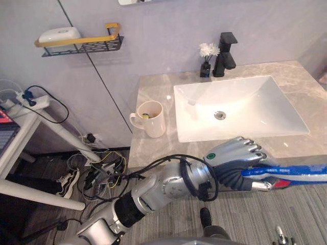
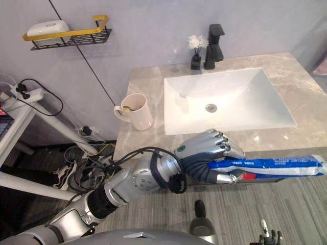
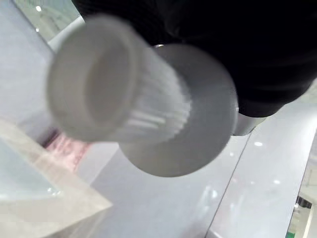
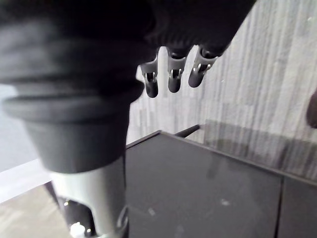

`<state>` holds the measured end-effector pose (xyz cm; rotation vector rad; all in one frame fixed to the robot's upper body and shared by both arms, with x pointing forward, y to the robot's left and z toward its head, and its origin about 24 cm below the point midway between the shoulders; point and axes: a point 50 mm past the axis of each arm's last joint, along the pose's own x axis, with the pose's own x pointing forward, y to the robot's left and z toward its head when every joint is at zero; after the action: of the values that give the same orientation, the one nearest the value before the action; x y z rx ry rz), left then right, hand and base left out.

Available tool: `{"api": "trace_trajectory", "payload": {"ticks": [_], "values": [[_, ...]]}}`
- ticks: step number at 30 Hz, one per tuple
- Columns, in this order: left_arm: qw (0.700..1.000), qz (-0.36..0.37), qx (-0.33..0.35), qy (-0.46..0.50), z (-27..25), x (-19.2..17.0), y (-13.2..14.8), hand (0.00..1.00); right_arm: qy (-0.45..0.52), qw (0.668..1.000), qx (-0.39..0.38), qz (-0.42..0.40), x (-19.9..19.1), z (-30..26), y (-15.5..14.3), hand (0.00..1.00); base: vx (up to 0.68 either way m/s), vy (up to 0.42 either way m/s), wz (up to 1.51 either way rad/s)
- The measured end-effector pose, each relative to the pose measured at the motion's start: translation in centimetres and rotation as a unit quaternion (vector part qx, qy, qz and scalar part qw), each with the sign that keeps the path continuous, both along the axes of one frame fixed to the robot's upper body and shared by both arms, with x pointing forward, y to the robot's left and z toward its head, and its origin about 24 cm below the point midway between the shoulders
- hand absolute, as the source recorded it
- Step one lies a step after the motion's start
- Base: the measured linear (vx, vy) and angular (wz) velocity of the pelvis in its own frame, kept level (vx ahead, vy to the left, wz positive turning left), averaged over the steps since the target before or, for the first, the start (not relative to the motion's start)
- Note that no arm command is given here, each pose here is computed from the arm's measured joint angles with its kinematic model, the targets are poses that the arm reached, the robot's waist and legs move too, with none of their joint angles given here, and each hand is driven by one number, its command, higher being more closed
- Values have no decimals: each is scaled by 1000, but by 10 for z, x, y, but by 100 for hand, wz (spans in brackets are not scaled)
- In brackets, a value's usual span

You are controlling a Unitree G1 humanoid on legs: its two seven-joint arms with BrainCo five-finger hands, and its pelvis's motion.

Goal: Organize washtable

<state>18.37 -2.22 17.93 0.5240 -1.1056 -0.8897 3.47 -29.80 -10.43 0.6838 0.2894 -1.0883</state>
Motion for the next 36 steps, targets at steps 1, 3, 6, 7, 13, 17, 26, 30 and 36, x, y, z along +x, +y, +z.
{"api": "trace_trajectory", "payload": {"ticks": [1,3,6,7,13,17,26,30,36], "values": [[1000,12,-20,-8,7,2,6,100,-23,999,-22,-4,6,10,-4,0,16,-15,-6],[998,32,-53,-23,18,5,15,100,-67,996,-60,-3,21,28,-10,0,7,-9,-3],[994,52,-88,-40,30,7,25,100,-138,984,-112,3,44,60,-15,0,-4,0,-1],[992,60,-101,-46,34,7,29,100,-171,976,-136,2,54,74,-15,0,0,0,0],[983,101,-143,-53,41,13,46,100,-316,917,-244,16,86,151,-15,0,-1,1,-1],[977,133,-153,-64,45,20,56,100,-416,863,-274,84,111,197,11,0,0,0,0],[969,195,-139,-67,39,35,64,100,-510,777,-197,311,157,223,88,0,12,2,7],[967,235,-92,-44,22,52,64,100,-551,718,-165,393,169,238,110,0,-2,-3,9],[964,260,-54,-30,8,63,65,100,-591,678,-100,426,183,251,127,0,-14,-1,10]]}}
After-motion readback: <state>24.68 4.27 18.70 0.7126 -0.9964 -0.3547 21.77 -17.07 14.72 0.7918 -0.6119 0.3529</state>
